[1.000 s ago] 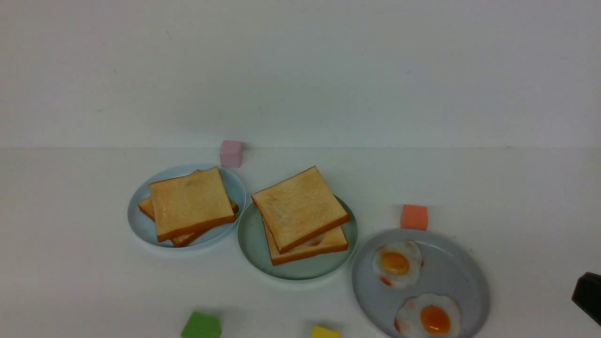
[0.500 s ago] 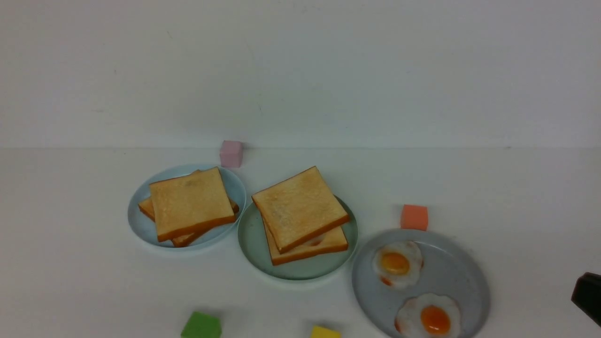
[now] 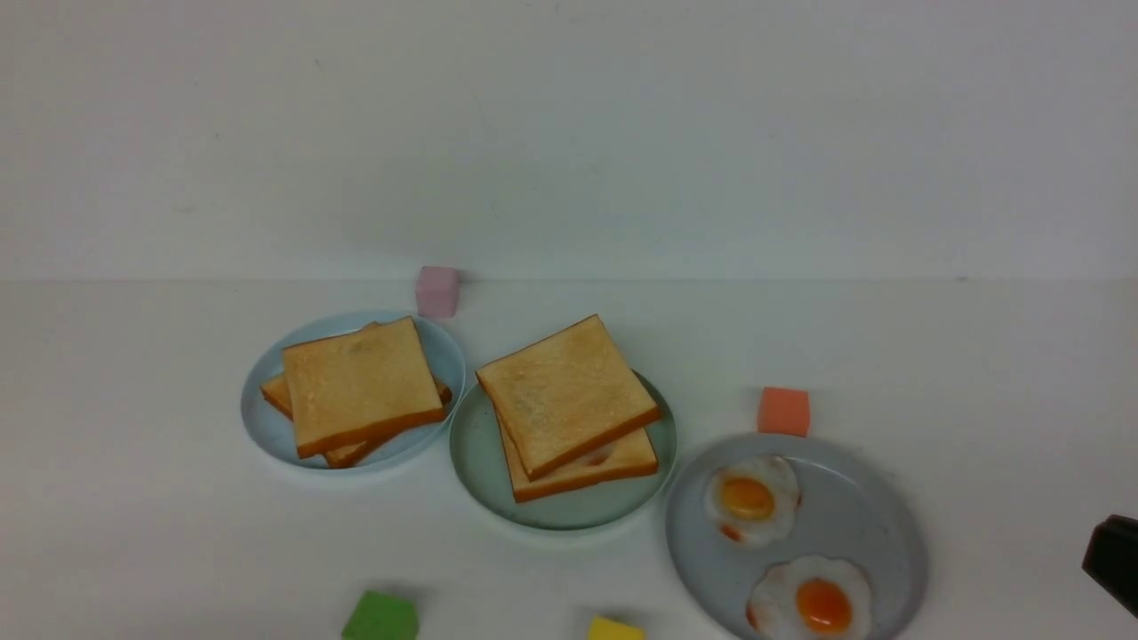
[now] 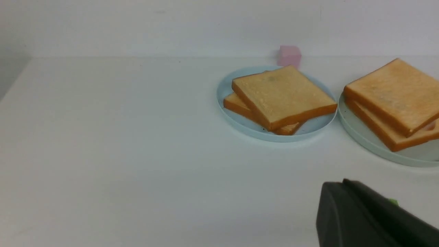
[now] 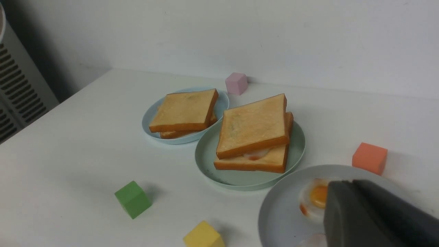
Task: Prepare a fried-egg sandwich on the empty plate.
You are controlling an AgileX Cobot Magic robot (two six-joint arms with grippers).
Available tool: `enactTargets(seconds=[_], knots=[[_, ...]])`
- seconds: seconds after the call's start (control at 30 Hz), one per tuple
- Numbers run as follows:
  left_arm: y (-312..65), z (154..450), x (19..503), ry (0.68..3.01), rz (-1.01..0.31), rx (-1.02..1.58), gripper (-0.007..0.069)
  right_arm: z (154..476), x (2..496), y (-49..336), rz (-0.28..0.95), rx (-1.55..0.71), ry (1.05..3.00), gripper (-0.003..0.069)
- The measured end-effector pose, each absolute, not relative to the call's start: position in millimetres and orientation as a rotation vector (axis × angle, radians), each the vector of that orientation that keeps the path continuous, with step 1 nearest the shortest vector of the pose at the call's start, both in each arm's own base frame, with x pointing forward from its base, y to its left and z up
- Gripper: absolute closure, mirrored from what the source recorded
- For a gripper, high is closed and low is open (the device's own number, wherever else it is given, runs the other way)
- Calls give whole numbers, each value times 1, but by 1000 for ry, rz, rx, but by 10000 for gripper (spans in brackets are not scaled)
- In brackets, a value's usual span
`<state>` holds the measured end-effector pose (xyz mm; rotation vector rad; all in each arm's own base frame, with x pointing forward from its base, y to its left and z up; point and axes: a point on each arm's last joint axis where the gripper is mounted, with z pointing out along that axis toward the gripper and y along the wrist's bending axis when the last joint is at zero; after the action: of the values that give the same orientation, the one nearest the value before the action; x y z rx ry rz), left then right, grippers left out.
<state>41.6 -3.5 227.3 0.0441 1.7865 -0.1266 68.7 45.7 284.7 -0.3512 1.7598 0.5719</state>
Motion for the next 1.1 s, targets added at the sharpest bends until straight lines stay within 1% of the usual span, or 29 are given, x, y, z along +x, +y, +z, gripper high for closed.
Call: enactTargets(seconds=[0.13, 0.3, 0.33, 0.77, 1.1], knots=[[-5, 209, 48, 1772, -145, 41, 627, 285, 69, 46, 572, -351, 1760, 598], [-6, 172, 51, 1892, -159, 27, 624, 285, 69, 46, 572, -351, 1759, 590], [-7, 169, 51, 1907, -166, 20, 623, 285, 69, 46, 572, -351, 1759, 588], [-8, 168, 51, 1909, -205, -11, 607, 285, 69, 46, 572, -351, 1759, 570], [-8, 168, 51, 1904, -205, -11, 596, 285, 69, 46, 572, -351, 1759, 559]])
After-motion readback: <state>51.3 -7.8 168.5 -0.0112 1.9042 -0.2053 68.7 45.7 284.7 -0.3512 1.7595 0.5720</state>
